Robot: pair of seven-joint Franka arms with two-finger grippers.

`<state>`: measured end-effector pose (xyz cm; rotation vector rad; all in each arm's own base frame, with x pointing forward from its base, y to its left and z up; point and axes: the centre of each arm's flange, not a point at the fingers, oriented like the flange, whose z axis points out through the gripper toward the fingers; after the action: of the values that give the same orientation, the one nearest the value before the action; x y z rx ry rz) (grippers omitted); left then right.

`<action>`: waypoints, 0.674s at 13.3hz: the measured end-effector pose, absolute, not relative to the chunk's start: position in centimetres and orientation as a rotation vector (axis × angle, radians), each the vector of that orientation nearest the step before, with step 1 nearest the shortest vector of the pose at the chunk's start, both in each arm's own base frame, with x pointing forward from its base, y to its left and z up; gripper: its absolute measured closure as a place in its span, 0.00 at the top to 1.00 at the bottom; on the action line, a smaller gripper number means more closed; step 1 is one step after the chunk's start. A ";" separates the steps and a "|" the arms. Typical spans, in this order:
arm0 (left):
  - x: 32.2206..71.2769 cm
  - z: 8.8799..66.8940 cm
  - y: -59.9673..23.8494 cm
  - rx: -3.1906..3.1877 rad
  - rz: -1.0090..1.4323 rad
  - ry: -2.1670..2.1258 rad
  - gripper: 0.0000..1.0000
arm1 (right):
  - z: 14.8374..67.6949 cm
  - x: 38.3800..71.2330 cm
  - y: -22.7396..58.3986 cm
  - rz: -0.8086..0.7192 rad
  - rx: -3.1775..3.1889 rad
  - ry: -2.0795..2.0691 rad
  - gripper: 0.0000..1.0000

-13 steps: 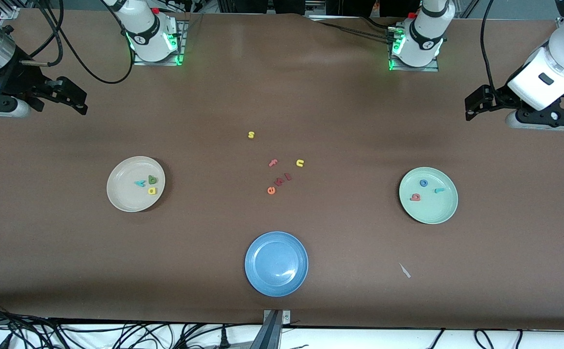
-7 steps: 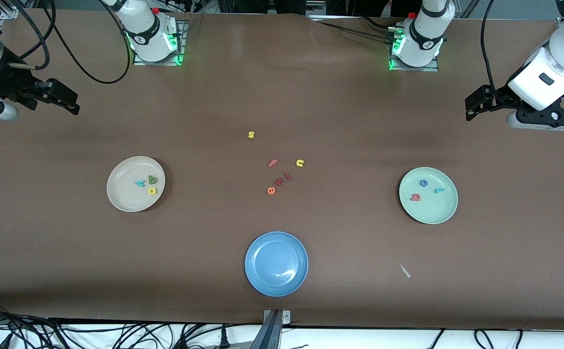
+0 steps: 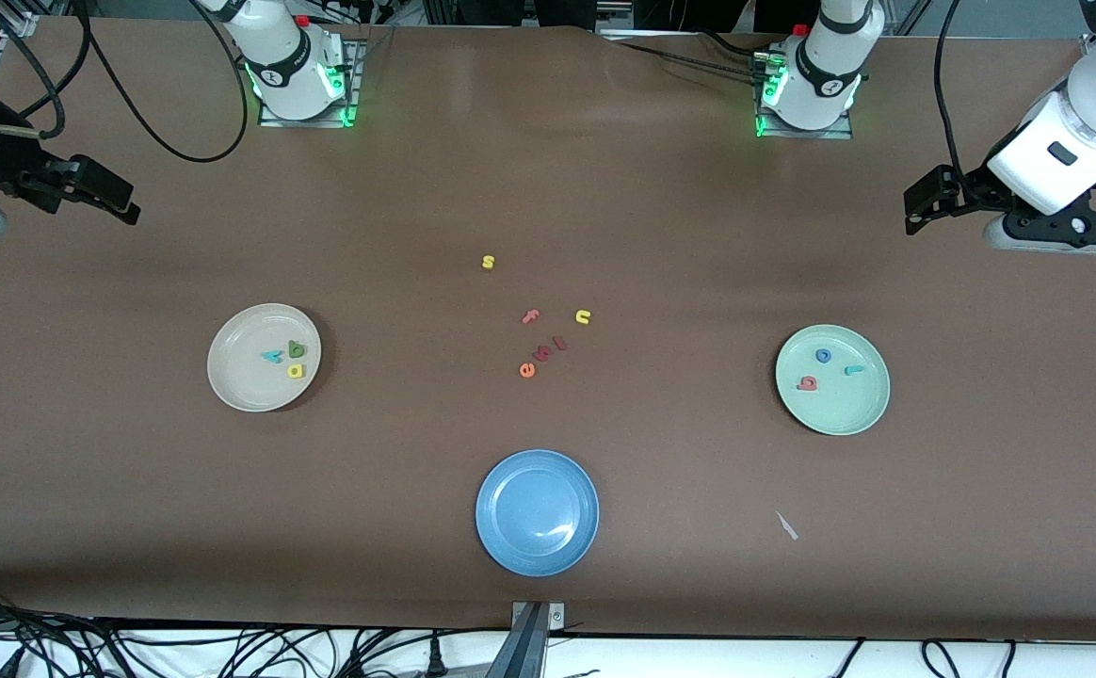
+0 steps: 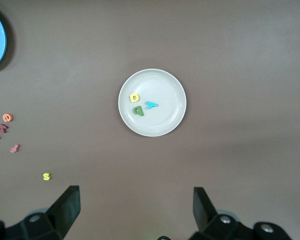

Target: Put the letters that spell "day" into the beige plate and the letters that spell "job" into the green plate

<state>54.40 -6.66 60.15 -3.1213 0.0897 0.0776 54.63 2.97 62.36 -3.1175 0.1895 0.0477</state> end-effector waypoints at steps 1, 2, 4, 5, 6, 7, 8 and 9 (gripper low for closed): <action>54.4 60.2 -6.7 -3.121 0.078 0.089 1.00 | 62.2 54.7 2.4 0.051 -3.120 0.134 1.00; 54.4 60.2 -6.6 -3.121 0.078 0.089 1.00 | 62.1 54.7 1.8 0.053 -3.120 0.094 1.00; 54.4 60.2 -6.6 -3.121 0.078 0.089 1.00 | 61.9 54.8 1.0 0.043 -3.121 0.061 1.00; 54.4 60.2 -6.6 -3.121 0.078 0.089 1.00 | 61.9 55.0 1.0 0.028 -3.121 0.056 1.00; 54.4 60.2 -6.6 -3.121 0.078 0.089 1.00 | 61.7 55.1 1.0 0.015 -3.122 0.055 1.00; 54.4 60.2 -6.6 -3.121 0.078 0.089 1.00 | 61.5 55.2 1.0 0.014 -3.122 0.055 1.00; 54.4 60.2 -6.6 -3.121 0.078 0.089 1.00 | 61.1 55.1 1.0 0.023 -3.122 0.055 1.00; 54.4 60.2 -6.6 -3.121 0.078 0.089 1.00 | 60.7 55.1 1.0 0.035 -3.123 0.055 1.00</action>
<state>54.40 -6.64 60.15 -3.1213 0.0890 0.0776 55.12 1.02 60.72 -3.1225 0.0553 0.0352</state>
